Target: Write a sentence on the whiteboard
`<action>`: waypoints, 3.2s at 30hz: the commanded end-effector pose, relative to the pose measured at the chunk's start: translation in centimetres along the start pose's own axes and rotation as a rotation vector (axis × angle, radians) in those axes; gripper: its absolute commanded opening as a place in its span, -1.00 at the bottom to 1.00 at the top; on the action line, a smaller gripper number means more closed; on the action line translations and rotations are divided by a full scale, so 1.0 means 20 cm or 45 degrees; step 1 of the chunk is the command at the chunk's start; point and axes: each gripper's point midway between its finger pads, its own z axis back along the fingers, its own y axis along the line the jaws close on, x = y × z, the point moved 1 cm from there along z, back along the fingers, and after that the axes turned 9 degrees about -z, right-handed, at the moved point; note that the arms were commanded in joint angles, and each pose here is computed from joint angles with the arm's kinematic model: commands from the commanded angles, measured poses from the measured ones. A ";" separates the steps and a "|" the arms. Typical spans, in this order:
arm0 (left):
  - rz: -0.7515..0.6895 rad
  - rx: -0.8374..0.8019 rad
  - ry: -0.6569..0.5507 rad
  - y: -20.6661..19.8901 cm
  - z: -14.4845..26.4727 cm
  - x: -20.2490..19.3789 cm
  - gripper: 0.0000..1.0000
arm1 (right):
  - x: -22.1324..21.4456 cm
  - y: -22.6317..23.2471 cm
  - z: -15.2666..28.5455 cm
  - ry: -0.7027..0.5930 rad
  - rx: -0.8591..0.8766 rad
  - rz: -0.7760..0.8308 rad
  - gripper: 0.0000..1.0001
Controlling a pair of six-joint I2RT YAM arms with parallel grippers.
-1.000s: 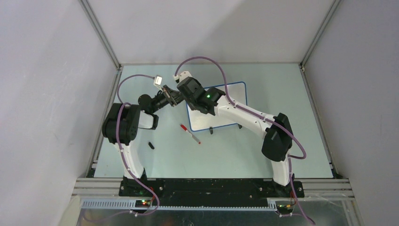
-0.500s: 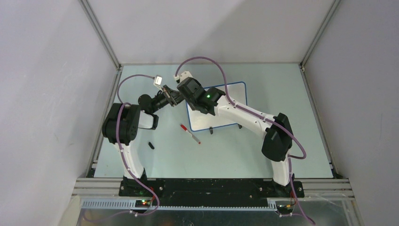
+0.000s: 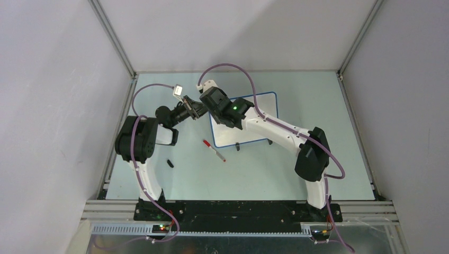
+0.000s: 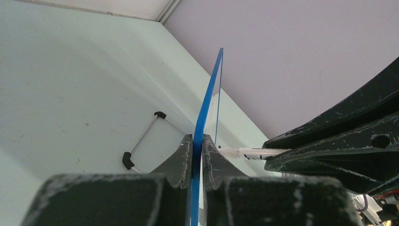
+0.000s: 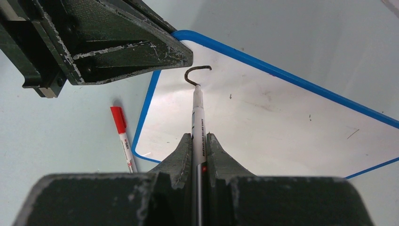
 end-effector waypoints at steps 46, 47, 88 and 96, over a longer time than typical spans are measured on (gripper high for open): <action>-0.137 -0.075 -0.051 -0.11 -0.02 0.09 -0.89 | 0.07 -0.11 0.02 -0.047 0.006 -0.092 -1.00; -0.137 -0.076 -0.050 -0.12 -0.02 0.09 -0.89 | 0.07 -0.12 0.02 -0.046 0.004 -0.091 -1.00; -0.143 -0.079 -0.049 -0.12 -0.02 0.09 -0.89 | 0.01 -0.18 0.02 0.005 -0.025 -0.081 -1.00; -0.142 -0.078 -0.049 -0.12 -0.02 0.09 -0.89 | 0.02 -0.22 0.02 -0.004 -0.060 -0.102 -1.00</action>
